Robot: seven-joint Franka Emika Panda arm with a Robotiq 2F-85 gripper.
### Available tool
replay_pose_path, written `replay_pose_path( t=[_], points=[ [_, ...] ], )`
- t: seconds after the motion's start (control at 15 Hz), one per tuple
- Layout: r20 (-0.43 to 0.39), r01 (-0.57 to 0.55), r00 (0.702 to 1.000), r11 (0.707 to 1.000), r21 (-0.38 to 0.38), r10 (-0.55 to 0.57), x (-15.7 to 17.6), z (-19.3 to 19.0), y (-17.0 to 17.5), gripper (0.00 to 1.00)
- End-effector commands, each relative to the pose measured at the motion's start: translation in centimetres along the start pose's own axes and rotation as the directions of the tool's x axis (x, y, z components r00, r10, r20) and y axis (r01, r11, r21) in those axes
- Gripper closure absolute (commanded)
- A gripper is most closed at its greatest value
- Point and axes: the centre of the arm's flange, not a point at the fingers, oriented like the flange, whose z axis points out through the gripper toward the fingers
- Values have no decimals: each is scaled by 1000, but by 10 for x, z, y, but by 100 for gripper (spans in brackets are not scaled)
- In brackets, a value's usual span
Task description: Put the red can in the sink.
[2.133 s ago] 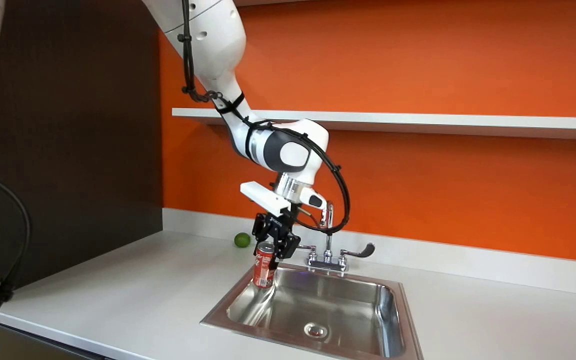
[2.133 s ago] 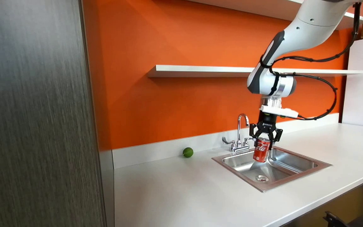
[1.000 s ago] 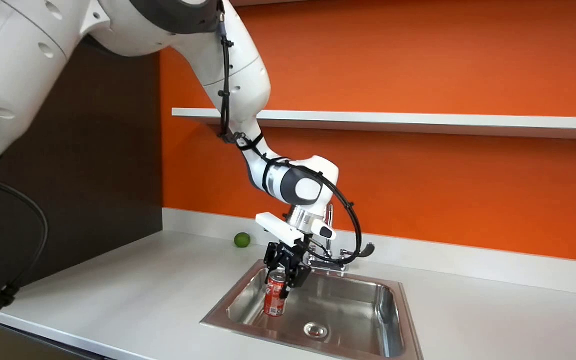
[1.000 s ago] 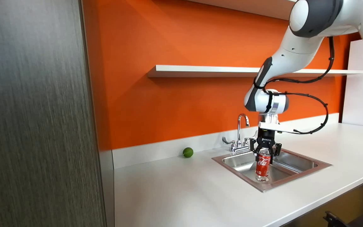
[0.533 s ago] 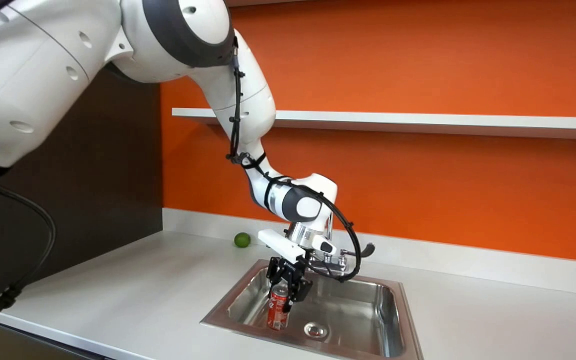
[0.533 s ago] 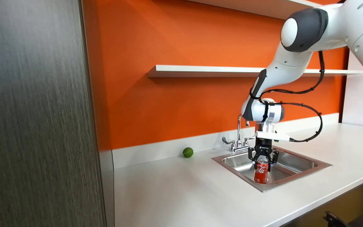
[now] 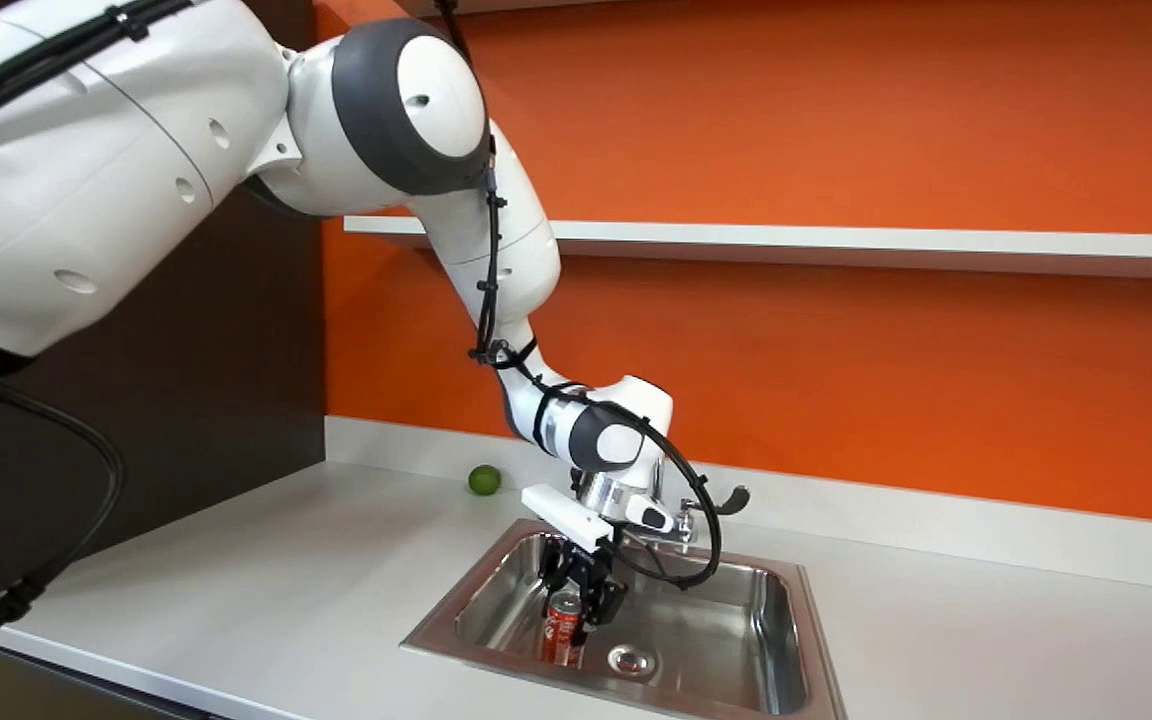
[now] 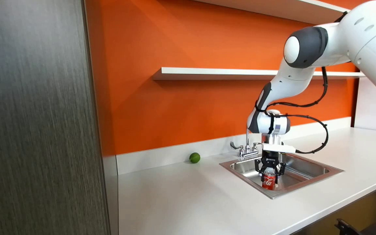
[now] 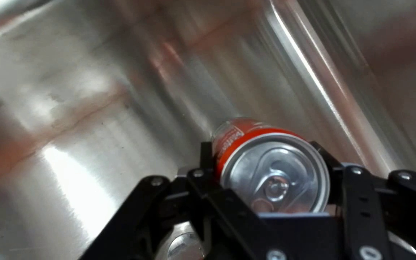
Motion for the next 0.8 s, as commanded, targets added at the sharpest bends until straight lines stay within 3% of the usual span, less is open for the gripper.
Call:
replay_pose_path(
  t=[0.0, 0.2, 0.27, 0.47, 0.73],
  points=[
    [-8, -19, 1000, 1000, -11, 19, 17, -2, -2, 61],
    [-12, -25, 1000, 1000, -10, 25, 19, -3, -2, 61],
    [-11, -29, 1000, 1000, -8, 29, 19, -3, -3, 11],
    [-13, -28, 1000, 1000, -5, 28, 15, -7, -4, 0],
    [-23, -22, 999, 1000, -8, 22, 6, -20, -6, 0]
  ],
)
